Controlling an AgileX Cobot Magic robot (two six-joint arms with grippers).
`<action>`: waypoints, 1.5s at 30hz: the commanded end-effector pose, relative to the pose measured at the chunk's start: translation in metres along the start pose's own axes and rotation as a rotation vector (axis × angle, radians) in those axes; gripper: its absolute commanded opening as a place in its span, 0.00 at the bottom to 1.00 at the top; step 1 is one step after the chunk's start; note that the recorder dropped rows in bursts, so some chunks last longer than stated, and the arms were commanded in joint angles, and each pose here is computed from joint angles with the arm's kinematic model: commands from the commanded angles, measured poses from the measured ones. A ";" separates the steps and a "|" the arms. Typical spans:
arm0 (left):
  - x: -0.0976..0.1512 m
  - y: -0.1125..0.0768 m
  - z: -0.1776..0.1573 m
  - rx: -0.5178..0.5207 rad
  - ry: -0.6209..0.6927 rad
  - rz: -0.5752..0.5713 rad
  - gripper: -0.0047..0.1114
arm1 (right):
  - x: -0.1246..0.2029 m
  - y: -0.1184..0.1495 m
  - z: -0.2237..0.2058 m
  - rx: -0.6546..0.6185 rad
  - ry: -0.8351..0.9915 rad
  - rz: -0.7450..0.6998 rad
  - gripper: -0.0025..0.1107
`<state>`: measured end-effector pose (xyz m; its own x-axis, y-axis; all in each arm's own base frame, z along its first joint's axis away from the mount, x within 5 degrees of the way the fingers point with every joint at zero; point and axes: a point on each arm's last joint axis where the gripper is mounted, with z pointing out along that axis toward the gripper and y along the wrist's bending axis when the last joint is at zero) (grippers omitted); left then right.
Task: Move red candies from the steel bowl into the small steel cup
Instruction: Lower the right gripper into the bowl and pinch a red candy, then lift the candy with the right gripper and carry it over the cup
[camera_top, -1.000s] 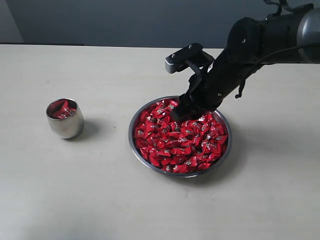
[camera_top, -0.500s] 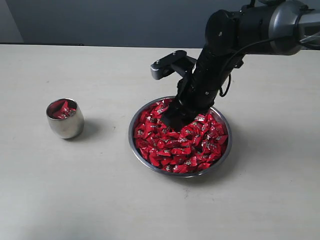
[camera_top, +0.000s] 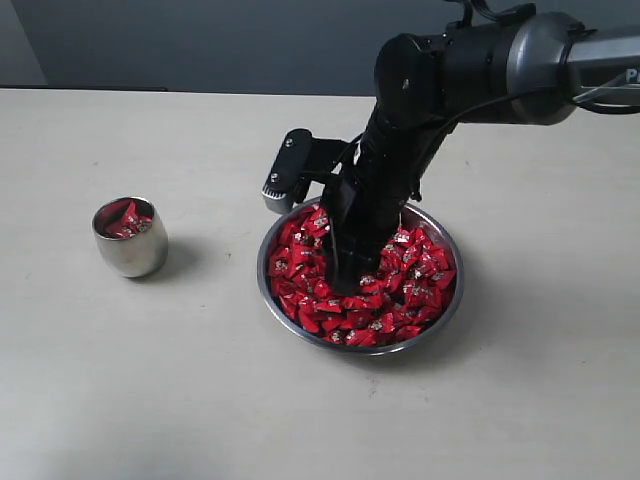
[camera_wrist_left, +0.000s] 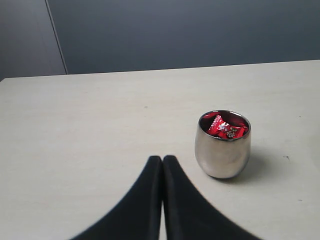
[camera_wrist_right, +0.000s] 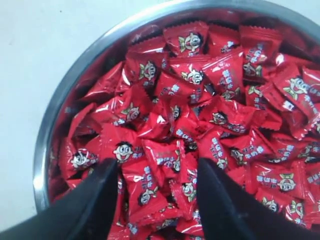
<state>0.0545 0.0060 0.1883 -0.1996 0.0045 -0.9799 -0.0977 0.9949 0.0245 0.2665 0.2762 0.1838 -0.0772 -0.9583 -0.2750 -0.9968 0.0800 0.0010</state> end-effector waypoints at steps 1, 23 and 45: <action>0.001 0.000 0.000 0.007 -0.003 0.000 0.04 | 0.000 0.000 -0.001 -0.003 0.010 -0.065 0.44; 0.001 0.000 0.000 0.007 -0.003 0.000 0.04 | 0.005 -0.011 0.035 0.017 0.057 -0.305 0.44; 0.001 0.000 0.000 0.007 -0.003 0.000 0.04 | 0.009 -0.016 0.037 0.052 0.114 -0.269 0.02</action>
<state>0.0545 0.0060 0.1883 -0.1996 0.0045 -0.9799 -0.0977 0.9949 0.0245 0.2794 0.2779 0.1359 0.1935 -0.9677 -0.1614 -0.9803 -0.1843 -0.0704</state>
